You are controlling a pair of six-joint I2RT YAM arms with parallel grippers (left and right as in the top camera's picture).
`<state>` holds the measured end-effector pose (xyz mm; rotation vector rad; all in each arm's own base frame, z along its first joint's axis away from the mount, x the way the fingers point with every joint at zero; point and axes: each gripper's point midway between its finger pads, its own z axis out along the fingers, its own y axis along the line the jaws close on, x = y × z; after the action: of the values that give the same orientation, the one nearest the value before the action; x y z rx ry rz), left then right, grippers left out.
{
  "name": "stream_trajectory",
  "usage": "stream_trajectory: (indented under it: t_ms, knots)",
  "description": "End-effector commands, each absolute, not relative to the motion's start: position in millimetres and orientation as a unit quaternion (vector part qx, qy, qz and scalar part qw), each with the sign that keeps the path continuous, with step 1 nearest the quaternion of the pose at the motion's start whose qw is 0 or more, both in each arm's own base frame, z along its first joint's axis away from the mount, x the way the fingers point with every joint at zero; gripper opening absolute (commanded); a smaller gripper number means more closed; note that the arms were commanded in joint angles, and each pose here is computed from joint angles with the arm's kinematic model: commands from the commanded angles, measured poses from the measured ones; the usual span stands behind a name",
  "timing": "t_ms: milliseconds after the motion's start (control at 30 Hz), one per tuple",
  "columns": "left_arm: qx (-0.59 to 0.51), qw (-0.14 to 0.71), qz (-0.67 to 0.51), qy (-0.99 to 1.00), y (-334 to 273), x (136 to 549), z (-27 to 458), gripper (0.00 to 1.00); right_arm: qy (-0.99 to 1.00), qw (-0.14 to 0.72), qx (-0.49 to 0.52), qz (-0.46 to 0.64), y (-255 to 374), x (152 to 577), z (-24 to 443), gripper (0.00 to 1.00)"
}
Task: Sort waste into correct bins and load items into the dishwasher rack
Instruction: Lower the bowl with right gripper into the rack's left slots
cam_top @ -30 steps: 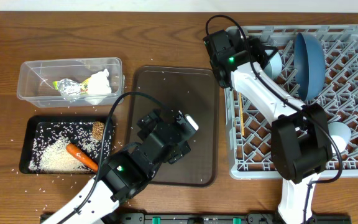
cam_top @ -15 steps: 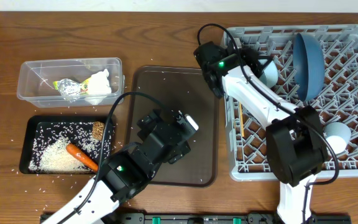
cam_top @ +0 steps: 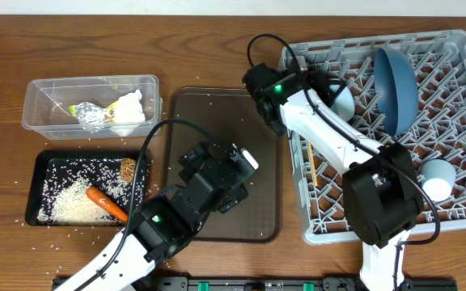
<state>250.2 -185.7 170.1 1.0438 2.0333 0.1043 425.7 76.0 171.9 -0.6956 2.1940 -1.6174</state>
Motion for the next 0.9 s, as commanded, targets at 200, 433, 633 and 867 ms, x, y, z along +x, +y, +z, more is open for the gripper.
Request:
stream_trajectory:
  t_ms: [200,433,633,867]
  knots:
    - [0.403,0.421,0.044,0.811,-185,255,177,0.98,0.853,0.134,-0.301,-0.404,131,400,104,0.29]
    - [0.403,0.421,0.044,0.811,-185,255,177,0.98,0.871,0.153,-0.270,-0.382,136,403,101,0.61]
    - [0.403,0.421,0.044,0.811,-185,255,177,0.98,0.887,0.176,-0.239,-0.354,140,413,112,0.65]
    - [0.403,0.421,0.044,0.811,-185,255,177,0.98,0.929,0.228,-0.175,-0.234,164,440,148,0.67]
